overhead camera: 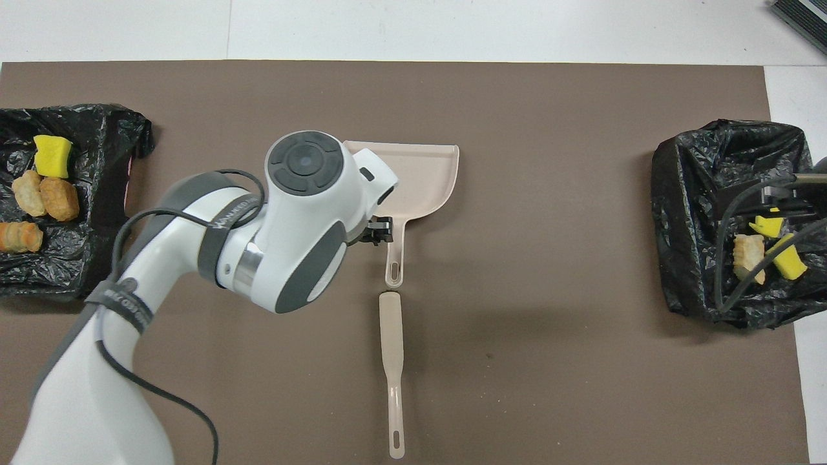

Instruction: Sweep and dump trash in bin

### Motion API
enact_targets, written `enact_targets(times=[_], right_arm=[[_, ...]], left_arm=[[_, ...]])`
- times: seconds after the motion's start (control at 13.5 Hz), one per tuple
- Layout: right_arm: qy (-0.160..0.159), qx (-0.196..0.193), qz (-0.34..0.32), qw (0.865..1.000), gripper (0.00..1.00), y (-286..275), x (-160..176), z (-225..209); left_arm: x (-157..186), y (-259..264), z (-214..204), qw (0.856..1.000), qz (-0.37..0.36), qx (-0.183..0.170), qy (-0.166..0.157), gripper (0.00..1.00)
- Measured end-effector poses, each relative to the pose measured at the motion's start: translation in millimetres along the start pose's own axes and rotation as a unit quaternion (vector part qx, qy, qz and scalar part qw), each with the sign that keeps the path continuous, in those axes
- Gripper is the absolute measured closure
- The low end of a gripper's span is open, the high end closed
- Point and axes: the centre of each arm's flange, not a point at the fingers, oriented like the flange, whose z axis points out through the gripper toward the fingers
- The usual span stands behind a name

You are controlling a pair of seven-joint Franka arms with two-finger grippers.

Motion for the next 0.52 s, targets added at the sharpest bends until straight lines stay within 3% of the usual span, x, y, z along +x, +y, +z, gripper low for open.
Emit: enact_targets(times=[0.22, 0.52], right_arm=[[0.000, 0.000, 0.000, 1.000, 0.00, 0.0, 0.0, 0.0], [0.000, 0.000, 0.000, 1.000, 0.00, 0.0, 0.0, 0.0]], left_arm=[[-1.1, -80.9, -45.6, 1.000, 0.015, -0.008, 0.021, 0.00], [-32.6, -176.9, -121.0, 0.998, 0.045, -0.009, 0.037, 0.00]])
